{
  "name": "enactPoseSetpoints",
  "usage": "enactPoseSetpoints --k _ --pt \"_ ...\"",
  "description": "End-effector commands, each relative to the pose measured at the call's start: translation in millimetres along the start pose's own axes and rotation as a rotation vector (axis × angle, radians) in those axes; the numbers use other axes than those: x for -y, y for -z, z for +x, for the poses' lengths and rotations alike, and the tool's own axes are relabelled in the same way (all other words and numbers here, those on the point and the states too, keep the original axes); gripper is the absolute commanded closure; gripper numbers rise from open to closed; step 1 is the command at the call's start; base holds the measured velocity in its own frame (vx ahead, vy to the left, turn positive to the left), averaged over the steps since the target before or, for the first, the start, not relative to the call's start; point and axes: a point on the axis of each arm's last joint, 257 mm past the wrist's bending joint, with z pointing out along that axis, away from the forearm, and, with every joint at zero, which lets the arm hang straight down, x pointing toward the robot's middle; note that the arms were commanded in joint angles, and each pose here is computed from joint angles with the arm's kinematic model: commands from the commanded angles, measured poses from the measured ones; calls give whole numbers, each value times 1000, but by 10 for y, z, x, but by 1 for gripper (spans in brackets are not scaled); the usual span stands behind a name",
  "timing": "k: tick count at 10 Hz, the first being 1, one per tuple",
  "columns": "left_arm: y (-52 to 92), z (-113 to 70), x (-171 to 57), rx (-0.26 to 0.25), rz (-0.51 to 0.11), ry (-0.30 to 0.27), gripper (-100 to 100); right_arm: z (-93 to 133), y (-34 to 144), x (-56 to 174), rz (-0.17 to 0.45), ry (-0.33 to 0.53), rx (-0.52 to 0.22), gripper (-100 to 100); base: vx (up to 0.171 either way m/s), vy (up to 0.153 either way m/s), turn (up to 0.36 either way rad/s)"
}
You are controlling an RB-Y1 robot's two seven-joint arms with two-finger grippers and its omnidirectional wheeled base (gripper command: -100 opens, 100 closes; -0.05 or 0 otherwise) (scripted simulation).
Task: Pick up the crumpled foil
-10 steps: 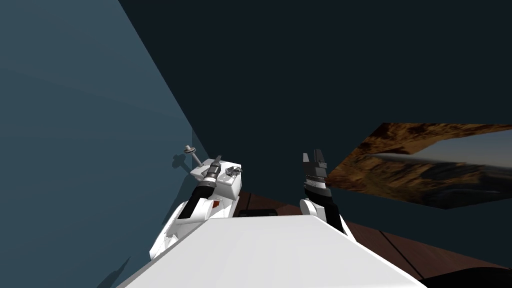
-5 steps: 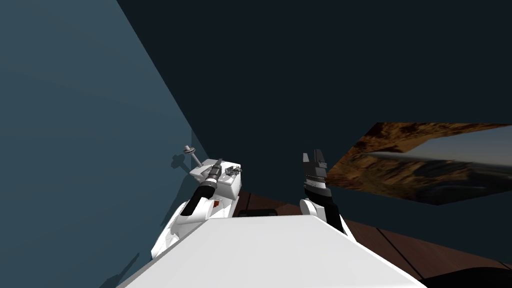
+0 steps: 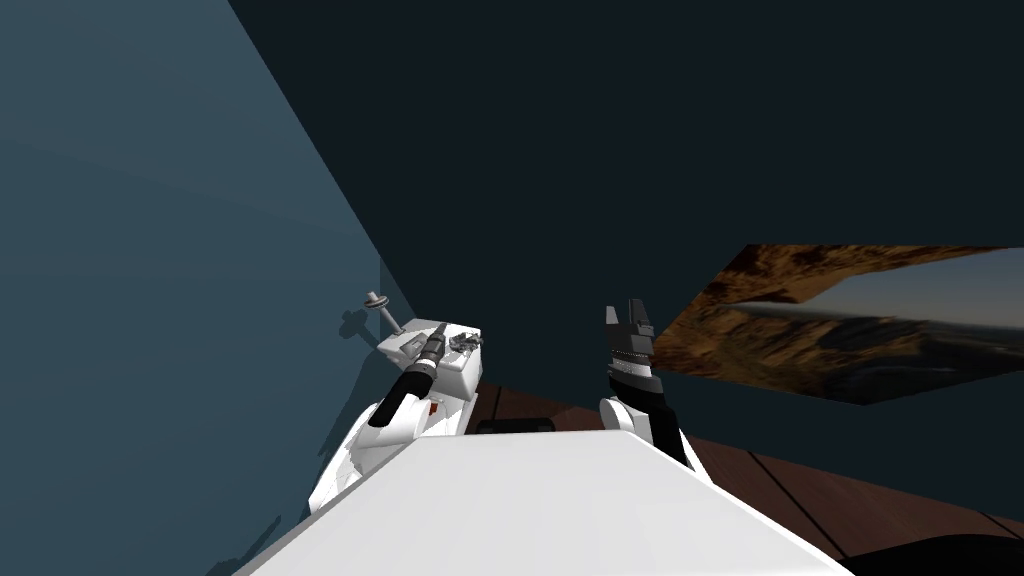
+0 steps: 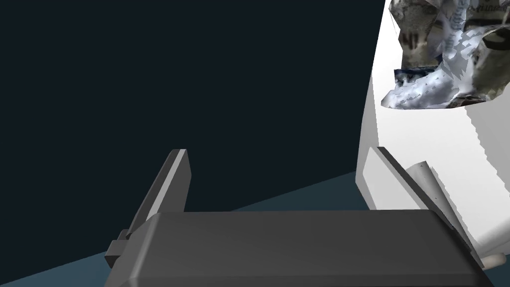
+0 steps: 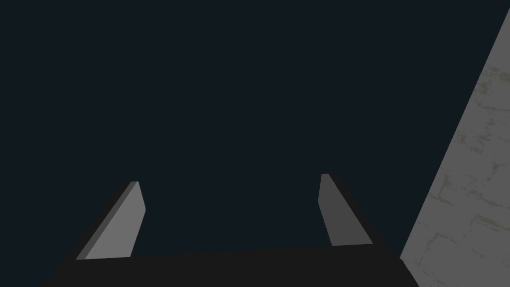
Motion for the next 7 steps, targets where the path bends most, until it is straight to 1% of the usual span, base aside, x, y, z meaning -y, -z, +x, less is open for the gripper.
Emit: enactPoseSetpoints --k 1,4,7 --pt "0 21 -106 -6 -40 7 -100 0 0 0 0 0 0 0 0 8 -20" --pt "15 100 -361 -23 -129 18 -100 0 0 0 0 0 0 0 1 18 -39" --pt "53 183 -591 -42 -204 23 -100 0 0 0 0 0 0 0 7 31 -44"
